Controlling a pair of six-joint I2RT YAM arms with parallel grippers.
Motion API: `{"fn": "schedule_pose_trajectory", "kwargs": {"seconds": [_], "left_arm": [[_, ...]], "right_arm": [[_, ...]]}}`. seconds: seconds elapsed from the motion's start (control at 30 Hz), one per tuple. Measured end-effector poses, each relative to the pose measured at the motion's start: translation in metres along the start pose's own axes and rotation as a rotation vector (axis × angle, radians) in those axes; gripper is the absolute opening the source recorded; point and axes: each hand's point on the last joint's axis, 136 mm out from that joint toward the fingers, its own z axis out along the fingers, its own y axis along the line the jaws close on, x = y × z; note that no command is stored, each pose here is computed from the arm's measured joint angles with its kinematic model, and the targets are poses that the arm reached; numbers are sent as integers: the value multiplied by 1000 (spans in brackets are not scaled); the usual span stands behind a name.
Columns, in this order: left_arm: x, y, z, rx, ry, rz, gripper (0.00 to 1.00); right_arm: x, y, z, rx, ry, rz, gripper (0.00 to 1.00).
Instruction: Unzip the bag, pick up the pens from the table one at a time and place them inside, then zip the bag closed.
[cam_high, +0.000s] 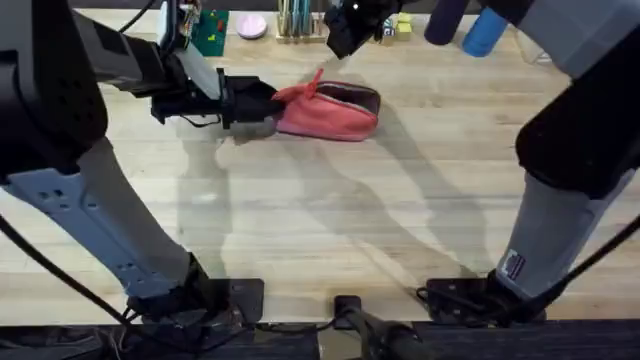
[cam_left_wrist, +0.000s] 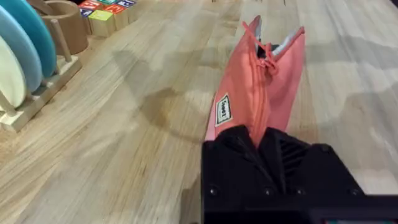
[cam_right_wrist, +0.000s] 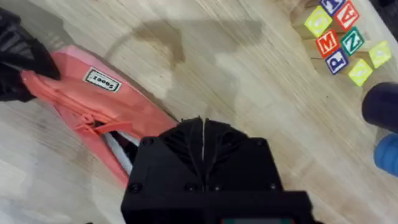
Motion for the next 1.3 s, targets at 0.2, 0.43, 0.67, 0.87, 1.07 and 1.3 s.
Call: {"fn": "schedule_pose_trajectory", "kwargs": {"seconds": [0.2,0.43,0.67,0.87,1.07,1.3], "left_arm": [[0,0,0,0,0,0,42],[0,0,0,0,1,0,42],[0,0,0,0,1,0,42],[0,0,0,0,2,0,42],[0,0,0,0,2,0,42],[0,0,0,0,2,0,42]], "right_arm": [[-6,-6,-30,14,-57,77,31],[-2,-7,-78,15,-105,191,349],[13,12,-105,-12,-78,299,989],[36,28,-111,-26,18,524,995],[37,39,-112,-28,32,750,996],[35,56,-115,-41,34,857,995]]}}
